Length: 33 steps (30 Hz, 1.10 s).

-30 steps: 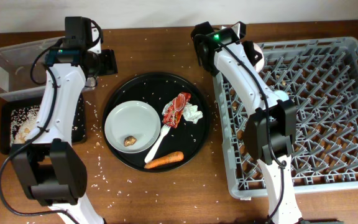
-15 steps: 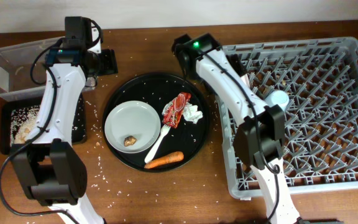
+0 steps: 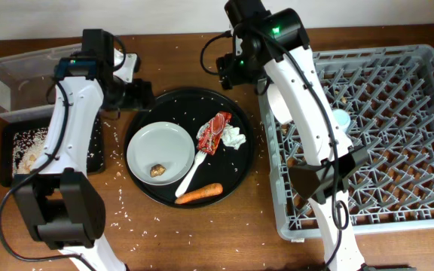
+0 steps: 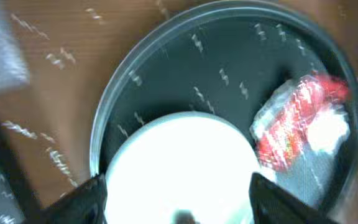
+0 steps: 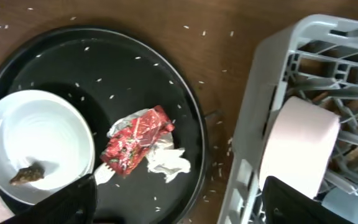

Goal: Sort waste into correct bins and load items into the dishwasher rack
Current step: 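Place the pink bowl upright-sideways into the rack with the right gripper, then grasp the white plate edge with the left gripper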

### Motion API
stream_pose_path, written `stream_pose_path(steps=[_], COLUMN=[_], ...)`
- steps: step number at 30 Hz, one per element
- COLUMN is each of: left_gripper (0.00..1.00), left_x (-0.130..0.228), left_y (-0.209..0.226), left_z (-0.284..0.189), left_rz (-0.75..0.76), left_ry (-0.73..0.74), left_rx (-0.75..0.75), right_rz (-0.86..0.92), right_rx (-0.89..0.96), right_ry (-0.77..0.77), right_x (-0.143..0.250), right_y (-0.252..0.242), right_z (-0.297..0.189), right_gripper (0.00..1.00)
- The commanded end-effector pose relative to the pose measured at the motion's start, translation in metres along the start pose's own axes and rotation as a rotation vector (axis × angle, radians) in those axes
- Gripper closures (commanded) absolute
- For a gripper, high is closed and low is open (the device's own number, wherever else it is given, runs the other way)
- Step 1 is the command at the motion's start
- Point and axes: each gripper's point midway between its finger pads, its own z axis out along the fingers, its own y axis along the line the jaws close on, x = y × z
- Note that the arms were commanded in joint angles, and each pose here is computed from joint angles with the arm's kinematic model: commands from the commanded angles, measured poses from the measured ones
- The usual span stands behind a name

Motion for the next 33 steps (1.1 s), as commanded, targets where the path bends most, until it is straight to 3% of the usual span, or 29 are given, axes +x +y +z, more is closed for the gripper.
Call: stream_pose_path(steps=[1, 3, 7, 11, 15, 19, 22, 24, 27, 33], left_gripper=[0.36, 0.44, 0.43, 0.39, 0.41, 0.51, 0.69, 0.75, 0.97, 0.99], left_x=[0.037, 0.051, 0.073, 0.079, 0.082, 0.095, 0.100, 0.100, 0.099, 0.097], left_y=[-0.053, -0.069, -0.111, -0.116, -0.107, -0.086, -0.079, -0.077, -0.076, -0.079], left_z=[-0.006, 0.004, 0.044, 0.073, 0.105, 0.135, 0.145, 0.144, 0.144, 0.127], left_rz=[0.187, 0.194, 0.240, 0.337, 0.272, 0.261, 0.253, 0.247, 0.246, 0.243], left_ry=[0.128, 0.186, 0.210, 0.169, 0.144, 0.217, 0.248, 0.247, 0.247, 0.287], left_rx=[0.153, 0.115, 0.009, -0.104, -0.116, -0.180, -0.192, -0.192, -0.193, -0.200], right_rz=[0.011, 0.039, 0.131, 0.155, 0.154, 0.154, 0.155, 0.155, 0.155, 0.154], right_rx=[0.007, 0.016, 0.050, 0.071, 0.092, 0.093, 0.094, 0.094, 0.094, 0.094], right_ry=[-0.015, -0.017, -0.024, -0.006, 0.003, 0.012, 0.016, 0.016, 0.012, 0.005], right_x=[-0.003, -0.006, -0.011, -0.007, -0.004, -0.002, -0.001, -0.001, -0.002, -0.004], right_y=[-0.010, -0.024, -0.073, -0.098, -0.103, -0.103, -0.103, -0.103, -0.104, -0.104], right_z=[-0.004, -0.005, -0.007, -0.008, -0.009, -0.009, -0.009, -0.009, -0.009, -0.009], right_gripper=[0.17, 0.16, 0.16, 0.16, 0.16, 0.16, 0.16, 0.16, 0.16, 0.16])
